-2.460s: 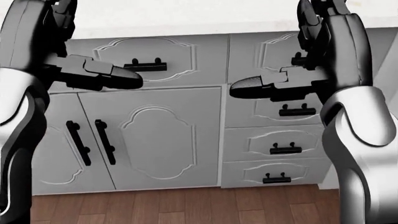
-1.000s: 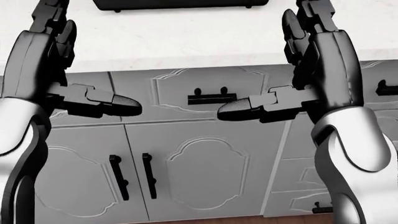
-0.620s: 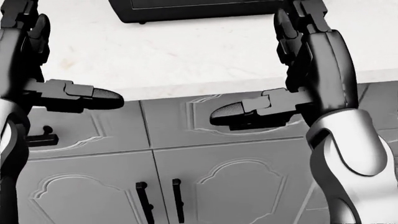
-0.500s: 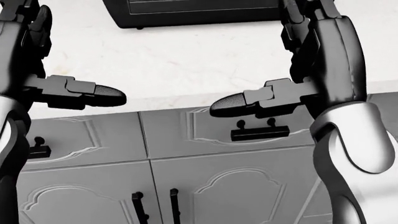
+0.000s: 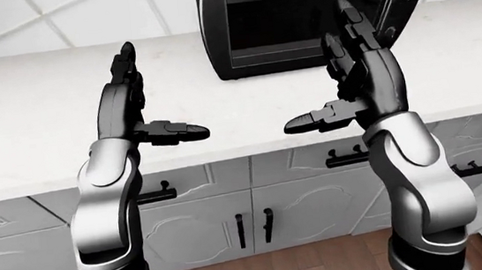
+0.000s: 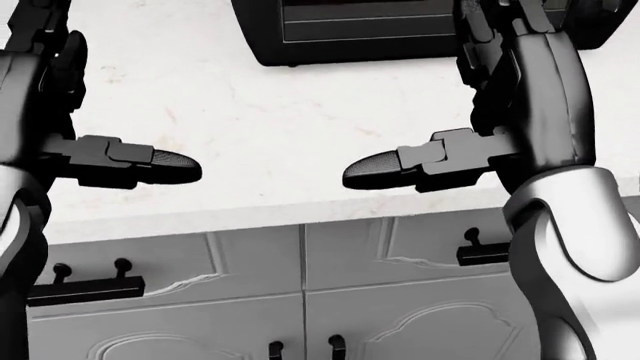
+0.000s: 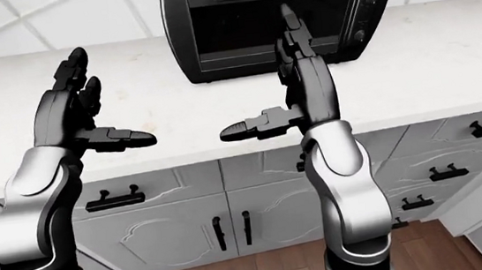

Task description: Open the toaster oven door.

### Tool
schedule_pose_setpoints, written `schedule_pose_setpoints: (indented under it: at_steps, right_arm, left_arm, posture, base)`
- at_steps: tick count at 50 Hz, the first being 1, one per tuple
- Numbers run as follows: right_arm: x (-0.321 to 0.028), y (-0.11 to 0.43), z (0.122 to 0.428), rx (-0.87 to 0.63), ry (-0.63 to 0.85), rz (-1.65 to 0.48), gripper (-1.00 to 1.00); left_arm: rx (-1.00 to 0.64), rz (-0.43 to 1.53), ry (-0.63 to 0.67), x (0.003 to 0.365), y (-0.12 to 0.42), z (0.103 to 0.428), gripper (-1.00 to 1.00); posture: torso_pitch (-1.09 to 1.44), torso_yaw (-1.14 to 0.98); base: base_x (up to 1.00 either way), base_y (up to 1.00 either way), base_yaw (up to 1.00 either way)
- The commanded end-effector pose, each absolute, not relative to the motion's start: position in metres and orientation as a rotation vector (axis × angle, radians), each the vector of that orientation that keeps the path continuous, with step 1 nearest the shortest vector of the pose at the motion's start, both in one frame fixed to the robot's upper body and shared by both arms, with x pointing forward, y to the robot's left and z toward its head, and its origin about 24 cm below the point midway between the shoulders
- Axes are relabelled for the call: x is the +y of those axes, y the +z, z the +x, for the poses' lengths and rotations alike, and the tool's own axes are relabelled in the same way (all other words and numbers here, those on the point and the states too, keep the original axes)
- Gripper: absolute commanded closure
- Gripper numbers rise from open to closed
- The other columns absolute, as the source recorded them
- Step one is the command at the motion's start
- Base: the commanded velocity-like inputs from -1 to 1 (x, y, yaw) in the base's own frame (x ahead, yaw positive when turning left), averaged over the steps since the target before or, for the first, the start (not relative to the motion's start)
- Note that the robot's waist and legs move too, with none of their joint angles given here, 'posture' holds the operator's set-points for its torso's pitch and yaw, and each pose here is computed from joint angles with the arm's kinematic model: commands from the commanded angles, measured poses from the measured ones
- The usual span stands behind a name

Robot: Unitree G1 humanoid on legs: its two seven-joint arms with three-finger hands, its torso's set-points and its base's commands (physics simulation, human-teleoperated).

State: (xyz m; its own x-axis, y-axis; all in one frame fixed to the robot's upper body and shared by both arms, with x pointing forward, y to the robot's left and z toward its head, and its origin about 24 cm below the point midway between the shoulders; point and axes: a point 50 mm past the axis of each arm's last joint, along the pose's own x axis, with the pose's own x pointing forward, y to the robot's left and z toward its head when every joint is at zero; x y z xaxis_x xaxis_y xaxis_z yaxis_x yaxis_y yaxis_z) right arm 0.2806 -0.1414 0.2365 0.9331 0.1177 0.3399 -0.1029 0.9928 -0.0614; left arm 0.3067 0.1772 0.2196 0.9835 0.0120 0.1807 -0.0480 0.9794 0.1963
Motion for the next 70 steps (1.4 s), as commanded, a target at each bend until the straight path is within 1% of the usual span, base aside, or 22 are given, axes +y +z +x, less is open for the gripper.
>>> schedule_pose_setpoints:
  at_steps: [1, 3, 10, 19, 26, 33, 42, 48, 49, 53, 60, 61, 70]
  right_arm:
    - [-0.138, 0.253, 0.275, -0.462, 0.119, -0.046, -1.00]
    - [-0.133, 0.252, 0.282, -0.460, 0.118, -0.043, -1.00]
    - [-0.140, 0.253, 0.276, -0.460, 0.116, -0.034, -1.00]
    - [-0.140, 0.257, 0.274, -0.464, 0.121, -0.039, -1.00]
    - [-0.140, 0.261, 0.271, -0.483, 0.117, -0.046, -1.00]
    - [-0.153, 0.281, 0.247, -0.534, 0.056, -0.089, -1.00]
    - [-0.158, 0.289, 0.232, -0.559, 0.032, -0.108, -1.00]
    - [-0.161, 0.302, 0.229, -0.577, 0.019, -0.153, -1.00]
    - [-0.161, 0.312, 0.229, -0.582, 0.023, -0.151, -1.00]
    - [-0.162, 0.311, 0.231, -0.580, 0.005, -0.234, -1.00]
    - [-0.163, 0.313, 0.228, -0.586, -0.004, -0.229, -1.00]
    - [-0.163, 0.321, 0.227, -0.588, -0.001, -0.228, -1.00]
    - [-0.163, 0.311, 0.226, -0.586, -0.004, -0.225, -1.00]
  left_arm:
    - [-0.311, 0.214, 0.037, 0.175, 0.243, 0.300, -1.00]
    - [-0.311, 0.213, 0.037, 0.175, 0.243, 0.300, -1.00]
    - [-0.310, 0.214, 0.036, 0.175, 0.243, 0.301, -1.00]
    - [-0.318, 0.216, 0.037, 0.176, 0.249, 0.300, -1.00]
    - [-0.319, 0.218, 0.044, 0.179, 0.249, 0.297, -1.00]
    - [-0.318, 0.220, 0.066, 0.185, 0.247, 0.293, -1.00]
    - [-0.319, 0.220, 0.081, 0.190, 0.248, 0.291, -1.00]
    - [-0.321, 0.219, 0.088, 0.192, 0.250, 0.291, -1.00]
    - [-0.320, 0.219, 0.087, 0.192, 0.249, 0.291, -1.00]
    - [-0.327, 0.214, 0.089, 0.193, 0.251, 0.290, -1.00]
    - [-0.325, 0.198, 0.087, 0.194, 0.250, 0.288, -1.00]
    - [-0.323, 0.204, 0.088, 0.194, 0.250, 0.288, -1.00]
    - [-0.326, 0.200, 0.093, 0.193, 0.249, 0.288, -1.00]
  posture:
    - [0.00, 0.00]
    - [0.00, 0.00]
    - [0.00, 0.00]
    - [0.00, 0.00]
    - [0.00, 0.00]
    - [0.00, 0.00]
    - [0.00, 0.00]
    - [0.00, 0.00]
    - [0.00, 0.00]
    - [0.00, 0.00]
    - [-0.02, 0.00]
    - [-0.03, 0.00]
    - [-0.12, 0.00]
  base:
    - [0.34, 0.00, 0.00]
    - [0.36, 0.00, 0.00]
    - [0.41, 0.00, 0.00]
    - [0.45, 0.00, 0.00]
    - [0.03, 0.00, 0.00]
    - [0.00, 0.00, 0.00]
    - [0.00, 0.00, 0.00]
    - [0.00, 0.00, 0.00]
    - [0.00, 0.00, 0.00]
    - [0.00, 0.00, 0.00]
    - [0.00, 0.00, 0.00]
    - [0.00, 0.00, 0.00]
    - [0.00, 0.00, 0.00]
